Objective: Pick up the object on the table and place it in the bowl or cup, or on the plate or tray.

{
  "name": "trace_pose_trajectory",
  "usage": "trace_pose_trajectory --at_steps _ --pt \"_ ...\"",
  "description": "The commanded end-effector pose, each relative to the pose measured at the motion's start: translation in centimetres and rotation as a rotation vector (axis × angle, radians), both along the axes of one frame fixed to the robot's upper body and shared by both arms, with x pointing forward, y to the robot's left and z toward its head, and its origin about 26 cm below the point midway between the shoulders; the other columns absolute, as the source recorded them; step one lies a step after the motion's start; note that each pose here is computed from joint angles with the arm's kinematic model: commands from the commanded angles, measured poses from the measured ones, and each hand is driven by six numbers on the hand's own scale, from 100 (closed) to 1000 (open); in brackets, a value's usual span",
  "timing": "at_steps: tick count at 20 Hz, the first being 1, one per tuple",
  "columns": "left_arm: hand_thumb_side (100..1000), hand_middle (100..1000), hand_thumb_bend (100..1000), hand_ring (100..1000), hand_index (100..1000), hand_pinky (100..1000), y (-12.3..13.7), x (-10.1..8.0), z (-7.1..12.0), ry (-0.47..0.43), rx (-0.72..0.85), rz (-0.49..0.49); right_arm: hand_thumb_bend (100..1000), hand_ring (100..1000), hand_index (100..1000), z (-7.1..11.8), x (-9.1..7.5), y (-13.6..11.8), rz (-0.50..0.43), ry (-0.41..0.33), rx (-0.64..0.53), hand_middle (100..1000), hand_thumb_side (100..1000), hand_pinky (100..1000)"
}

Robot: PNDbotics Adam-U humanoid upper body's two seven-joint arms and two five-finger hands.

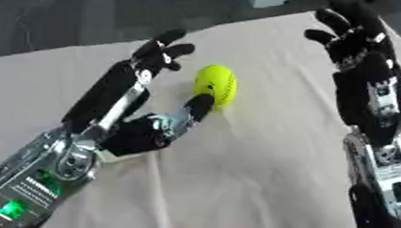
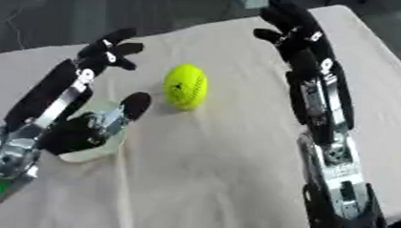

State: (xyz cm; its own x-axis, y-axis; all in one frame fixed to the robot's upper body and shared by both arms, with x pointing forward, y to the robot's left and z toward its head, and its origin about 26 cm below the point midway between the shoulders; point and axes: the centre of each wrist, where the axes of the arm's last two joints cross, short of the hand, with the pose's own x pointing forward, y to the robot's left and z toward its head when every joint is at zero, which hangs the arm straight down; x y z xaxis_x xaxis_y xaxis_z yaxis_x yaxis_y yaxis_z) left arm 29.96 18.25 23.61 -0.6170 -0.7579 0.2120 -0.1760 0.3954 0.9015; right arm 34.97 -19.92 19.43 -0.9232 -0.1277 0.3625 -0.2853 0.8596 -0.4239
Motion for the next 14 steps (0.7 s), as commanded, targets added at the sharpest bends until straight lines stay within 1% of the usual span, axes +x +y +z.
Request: trace_pose_trajectory --at_steps 1,2,3,4,5,6,7,8,9,10,11,12,13,14 --pt "1000 1000 387 937 990 1000 0.7 -0.1 2.4 -0.031 0.162 0.082 100 919 969 0.6 -0.3 -0.1 0.004 -0.023 -0.007 918 842 845" --pt "1000 1000 405 979 998 1000 0.7 -0.1 2.9 -0.033 0.206 0.101 100 919 969 0.6 -0.3 -0.2 0.004 -0.022 -0.009 918 842 845" --pt "1000 1000 402 994 997 1000 0.6 -0.1 3.3 -0.036 0.245 0.113 100 919 969 0.5 -0.3 -0.2 0.004 -0.02 -0.01 918 857 845" --pt "1000 1000 427 1000 1000 1000 0.6 0.0 3.7 -0.035 0.281 0.131 100 920 970 0.5 -0.3 -0.2 0.004 -0.019 -0.011 918 843 845" --pt "1000 1000 431 1000 1000 1000 0.6 0.0 4.0 -0.03 0.31 0.149 100 920 970 0.5 -0.3 -0.2 0.002 -0.017 -0.013 918 843 846" --pt "1000 1000 530 1000 1000 1000 0.5 0.0 4.3 -0.022 0.333 0.174 100 920 970 0.5 -0.3 -0.2 0.002 -0.016 -0.014 918 843 846" --pt "1000 1000 561 1000 1000 1000 0.4 0.0 4.5 -0.011 0.353 0.198 100 920 970 0.4 -0.4 -0.2 0.003 -0.015 -0.014 918 843 846" --pt "1000 1000 634 1000 1000 1000 0.3 -0.1 4.7 0.005 0.37 0.229 100 921 970 0.4 -0.4 -0.2 0.004 -0.014 -0.015 918 844 847" --pt "1000 1000 624 1000 1000 1000 0.1 -0.1 4.9 0.021 0.386 0.258 100 921 970 0.4 -0.4 -0.2 0.005 -0.013 -0.016 918 844 847" --pt "1000 1000 709 1000 1000 1000 -0.1 -0.1 5.1 0.037 0.4 0.283 100 921 971 0.4 -0.4 -0.2 0.006 -0.012 -0.017 918 844 847" --pt "1000 1000 715 1000 1000 1000 -0.4 -0.1 5.3 0.054 0.415 0.304 100 921 971 0.4 -0.4 -0.2 0.007 -0.012 -0.018 918 844 847" --pt "1000 1000 754 1000 1000 1000 -0.7 -0.2 5.5 0.073 0.433 0.32 100 922 971 0.4 -0.4 -0.2 0.008 -0.012 -0.02 918 844 848" --pt "1000 1000 751 1000 1000 1000 -0.9 -0.2 5.7 0.087 0.451 0.331 100 921 971 0.4 -0.4 -0.2 0.008 -0.011 -0.021 918 844 848" --pt "1000 1000 792 1000 1000 1000 -1.1 -0.3 6.0 0.1 0.471 0.339 100 922 972 0.3 -0.4 -0.2 0.009 -0.011 -0.023 918 844 848"
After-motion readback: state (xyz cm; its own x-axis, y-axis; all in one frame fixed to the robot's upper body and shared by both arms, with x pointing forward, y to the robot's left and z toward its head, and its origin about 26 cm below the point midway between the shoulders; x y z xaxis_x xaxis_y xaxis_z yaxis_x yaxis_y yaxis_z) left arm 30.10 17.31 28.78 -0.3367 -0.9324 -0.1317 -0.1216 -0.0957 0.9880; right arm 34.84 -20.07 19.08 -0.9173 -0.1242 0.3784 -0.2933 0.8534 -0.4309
